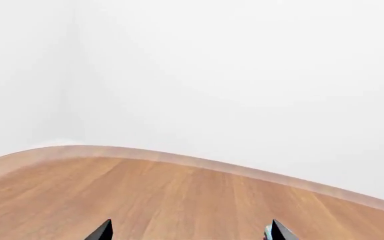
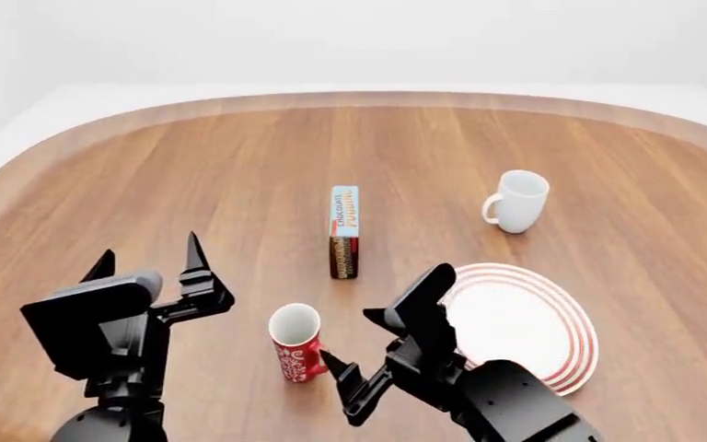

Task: Pick up the red mug and put it on the plate

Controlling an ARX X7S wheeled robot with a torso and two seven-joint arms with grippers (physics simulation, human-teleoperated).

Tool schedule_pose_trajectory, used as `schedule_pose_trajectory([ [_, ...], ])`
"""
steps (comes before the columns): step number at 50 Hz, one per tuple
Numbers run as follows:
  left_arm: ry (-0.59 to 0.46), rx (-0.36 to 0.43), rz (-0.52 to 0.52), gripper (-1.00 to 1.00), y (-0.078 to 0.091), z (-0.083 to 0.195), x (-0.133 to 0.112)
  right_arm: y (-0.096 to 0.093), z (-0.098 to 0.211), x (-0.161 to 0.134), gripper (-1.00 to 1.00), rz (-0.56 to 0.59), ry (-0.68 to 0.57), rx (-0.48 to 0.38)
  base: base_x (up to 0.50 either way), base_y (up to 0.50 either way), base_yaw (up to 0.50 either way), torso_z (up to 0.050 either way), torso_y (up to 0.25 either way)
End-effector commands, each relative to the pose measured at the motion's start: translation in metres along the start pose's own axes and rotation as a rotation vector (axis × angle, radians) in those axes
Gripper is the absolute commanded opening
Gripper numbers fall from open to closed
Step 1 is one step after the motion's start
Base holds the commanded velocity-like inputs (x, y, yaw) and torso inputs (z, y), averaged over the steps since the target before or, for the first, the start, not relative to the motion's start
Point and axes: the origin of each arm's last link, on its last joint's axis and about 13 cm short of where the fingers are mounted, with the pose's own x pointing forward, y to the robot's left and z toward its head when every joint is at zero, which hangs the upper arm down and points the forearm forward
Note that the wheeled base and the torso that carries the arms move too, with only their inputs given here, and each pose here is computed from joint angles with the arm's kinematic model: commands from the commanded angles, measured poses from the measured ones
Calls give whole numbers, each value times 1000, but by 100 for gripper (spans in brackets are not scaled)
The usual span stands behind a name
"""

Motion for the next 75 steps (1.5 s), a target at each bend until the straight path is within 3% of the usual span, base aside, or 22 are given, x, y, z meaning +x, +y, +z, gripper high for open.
schedule_pose_trajectory([
  [1, -2, -6, -7, 100, 0, 2, -1, -8, -9, 14, 100, 28, 69, 18, 0, 0, 0, 0, 0],
  [75, -4, -24, -39, 100, 0, 7, -5, -32, -26, 67, 100, 144, 239, 89, 0, 0, 0, 0, 0],
])
